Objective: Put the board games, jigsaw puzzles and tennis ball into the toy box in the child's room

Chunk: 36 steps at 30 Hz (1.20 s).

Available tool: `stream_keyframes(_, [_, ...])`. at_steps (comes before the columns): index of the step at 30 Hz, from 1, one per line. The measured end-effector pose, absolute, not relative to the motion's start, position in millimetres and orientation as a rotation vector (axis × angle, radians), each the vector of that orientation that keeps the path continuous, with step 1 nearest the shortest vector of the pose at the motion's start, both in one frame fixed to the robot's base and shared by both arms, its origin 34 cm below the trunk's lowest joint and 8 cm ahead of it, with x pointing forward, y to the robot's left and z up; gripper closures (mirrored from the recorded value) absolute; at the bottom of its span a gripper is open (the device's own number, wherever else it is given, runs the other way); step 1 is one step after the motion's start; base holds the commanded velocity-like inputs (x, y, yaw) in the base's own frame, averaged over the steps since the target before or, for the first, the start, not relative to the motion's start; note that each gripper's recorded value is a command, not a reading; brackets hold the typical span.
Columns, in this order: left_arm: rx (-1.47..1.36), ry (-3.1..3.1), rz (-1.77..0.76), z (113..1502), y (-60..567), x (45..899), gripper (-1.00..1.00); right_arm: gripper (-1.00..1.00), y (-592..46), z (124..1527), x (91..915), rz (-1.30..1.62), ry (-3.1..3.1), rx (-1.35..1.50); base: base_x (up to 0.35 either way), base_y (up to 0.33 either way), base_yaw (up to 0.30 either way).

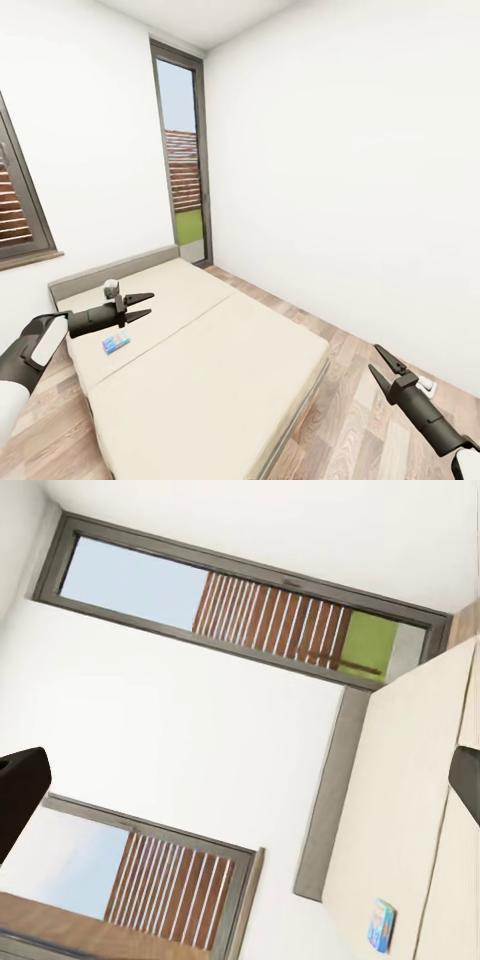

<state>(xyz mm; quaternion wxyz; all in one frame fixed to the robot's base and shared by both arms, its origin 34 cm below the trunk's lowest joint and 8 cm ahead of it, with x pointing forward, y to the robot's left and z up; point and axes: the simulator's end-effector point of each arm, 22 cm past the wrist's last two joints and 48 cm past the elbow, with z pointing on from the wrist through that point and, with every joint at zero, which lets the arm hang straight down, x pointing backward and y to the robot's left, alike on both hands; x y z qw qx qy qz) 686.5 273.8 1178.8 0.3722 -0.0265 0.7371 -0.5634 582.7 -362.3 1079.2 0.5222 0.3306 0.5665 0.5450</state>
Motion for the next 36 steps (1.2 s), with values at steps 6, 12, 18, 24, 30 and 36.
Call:
stream_keyframes(6, [-0.065, 1.887, -1.442, 1180.9, 273.7, 685.8, -1.0, -1.0, -362.4, 1080.8, 582.3, 1.306, 1.354, 0.789, -0.102, 0.153, -0.276])
stream_keyframes(12, [-0.062, 1.884, -1.441, 1183.4, 273.8, 684.9, -1.0, -1.0, -362.7, 1083.3, 582.1, 1.305, 1.349, 0.785, -0.045, 0.07, -0.271])
stream_keyframes(18, [-0.059, 1.881, -1.439, 1185.7, 273.9, 684.3, -1.0, -1.0, -362.8, 1085.2, 581.8, 1.306, 1.346, 0.782, -0.052, 0.08, -0.267])
stream_keyframes(24, [-0.055, 1.877, -1.438, 1188.5, 273.9, 683.3, -1.0, -1.0, -362.8, 1087.7, 581.4, 1.307, 1.341, 0.778, -0.078, 0.137, -0.262])
stream_keyframes(30, [-0.052, 1.873, -1.437, 1191.3, 273.9, 682.4, -1.0, -1.0, -362.7, 1090.1, 580.9, 1.308, 1.338, 0.775, -0.018, 0.034, -0.259])
stream_keyframes(36, [-0.048, 1.869, -1.436, 1194.0, 273.9, 681.5, -1.0, -1.0, -362.8, 1092.2, 580.4, 1.309, 1.334, 0.771, -0.011, 0.085, -0.257])
